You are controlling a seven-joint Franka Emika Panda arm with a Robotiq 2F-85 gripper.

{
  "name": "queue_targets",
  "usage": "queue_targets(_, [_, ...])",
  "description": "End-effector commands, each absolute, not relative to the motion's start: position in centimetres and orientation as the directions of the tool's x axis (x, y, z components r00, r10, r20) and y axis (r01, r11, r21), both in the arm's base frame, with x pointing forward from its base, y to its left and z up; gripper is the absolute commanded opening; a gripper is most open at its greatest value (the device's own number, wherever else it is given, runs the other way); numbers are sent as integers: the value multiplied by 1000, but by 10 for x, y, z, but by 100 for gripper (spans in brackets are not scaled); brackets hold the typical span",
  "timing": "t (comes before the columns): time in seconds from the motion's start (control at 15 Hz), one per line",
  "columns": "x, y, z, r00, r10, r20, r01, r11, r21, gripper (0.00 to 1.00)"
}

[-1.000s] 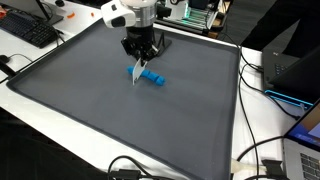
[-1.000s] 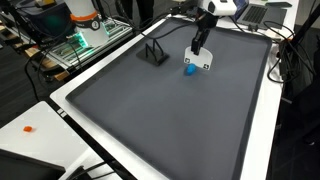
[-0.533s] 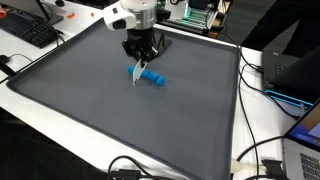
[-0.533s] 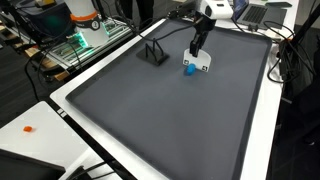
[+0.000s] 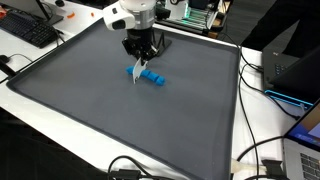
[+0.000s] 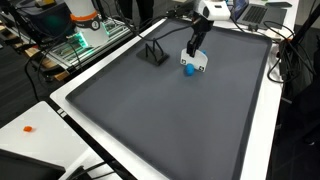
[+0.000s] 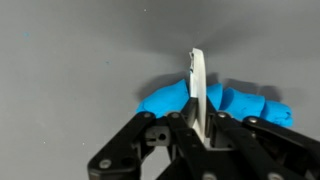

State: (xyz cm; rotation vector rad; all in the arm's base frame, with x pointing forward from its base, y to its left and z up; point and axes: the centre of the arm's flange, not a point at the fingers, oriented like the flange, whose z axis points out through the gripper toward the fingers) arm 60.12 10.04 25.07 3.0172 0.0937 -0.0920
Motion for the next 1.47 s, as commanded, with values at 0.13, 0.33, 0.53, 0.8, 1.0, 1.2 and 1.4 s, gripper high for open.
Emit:
queue_targets(0.13, [579, 96, 244, 991, 36, -128, 52, -991, 126, 2])
queue_targets(0.33, [580, 96, 254, 992, 45, -114, 60, -990, 126, 2])
queue_targets(0.53, [584, 97, 268, 994, 52, -97, 64, -990, 128, 2])
queue_targets(0.8, [591, 99, 293, 994, 78, -77, 88, -985, 146, 2])
queue_targets(1.0, [598, 99, 305, 990, 110, -86, 123, -979, 165, 2])
queue_targets(1.2, [606, 99, 306, 979, 167, -114, 185, -968, 170, 2])
queue_targets(1.4, [612, 100, 303, 956, 257, -144, 280, -946, 166, 2])
